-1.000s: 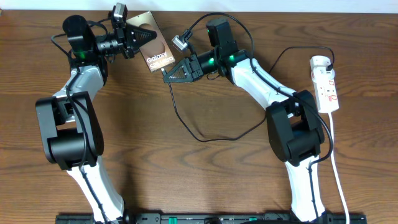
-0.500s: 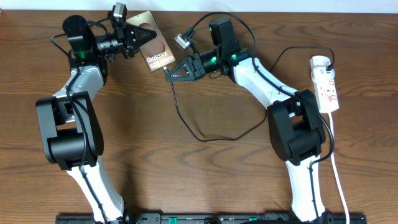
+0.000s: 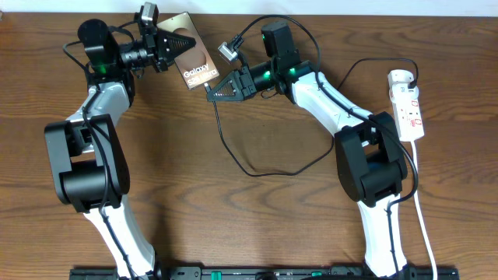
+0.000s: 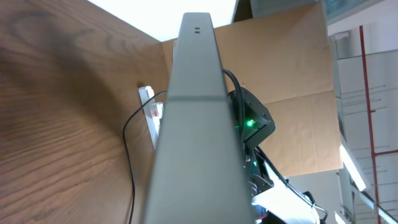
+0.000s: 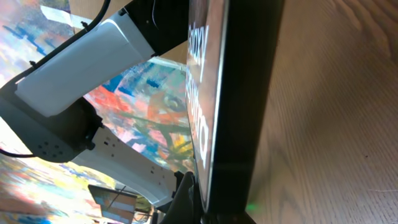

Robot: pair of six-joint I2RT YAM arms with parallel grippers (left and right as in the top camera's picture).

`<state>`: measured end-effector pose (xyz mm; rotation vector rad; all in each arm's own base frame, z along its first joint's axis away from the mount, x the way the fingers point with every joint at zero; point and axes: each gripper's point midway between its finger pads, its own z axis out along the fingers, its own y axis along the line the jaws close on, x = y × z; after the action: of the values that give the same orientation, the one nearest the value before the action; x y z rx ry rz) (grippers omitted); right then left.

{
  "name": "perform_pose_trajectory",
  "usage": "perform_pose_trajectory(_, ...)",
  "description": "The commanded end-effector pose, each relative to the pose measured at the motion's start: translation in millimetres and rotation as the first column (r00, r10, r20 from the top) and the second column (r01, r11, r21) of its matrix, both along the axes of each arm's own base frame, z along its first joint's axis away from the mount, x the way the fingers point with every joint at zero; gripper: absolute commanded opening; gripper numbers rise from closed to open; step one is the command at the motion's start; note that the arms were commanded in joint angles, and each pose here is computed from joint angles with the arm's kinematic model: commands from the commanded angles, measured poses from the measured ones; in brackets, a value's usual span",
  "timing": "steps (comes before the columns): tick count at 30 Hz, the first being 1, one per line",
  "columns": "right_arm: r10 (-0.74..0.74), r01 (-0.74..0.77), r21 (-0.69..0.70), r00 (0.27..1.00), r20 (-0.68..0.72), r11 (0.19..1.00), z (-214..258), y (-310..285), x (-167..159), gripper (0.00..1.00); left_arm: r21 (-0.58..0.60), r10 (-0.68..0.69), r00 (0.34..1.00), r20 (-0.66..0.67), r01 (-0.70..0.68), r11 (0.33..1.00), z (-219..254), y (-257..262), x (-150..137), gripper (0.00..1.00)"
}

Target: Plug charger to phone and switch on socket

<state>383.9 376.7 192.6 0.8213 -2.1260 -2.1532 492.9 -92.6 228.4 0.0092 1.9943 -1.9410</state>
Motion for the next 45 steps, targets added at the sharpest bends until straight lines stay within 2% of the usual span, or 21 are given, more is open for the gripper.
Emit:
perform_pose_trajectory(1,-0.042,0.042,-0.015,0.999,0.01,0.999,-1.8,-4.3,11.4,0.01,0.01,-0.045,0.998,0.042,0.045,0.999,11.8,-7.7,-7.3,0.07)
perform_pose_trajectory(45,-0.068,0.068,0.01,0.997,0.032,0.998,9.7,-9.0,24.7,0.01,0.023,-0.059,0.993,0.106,0.057,0.998,17.2,-13.7,-9.4,0.07)
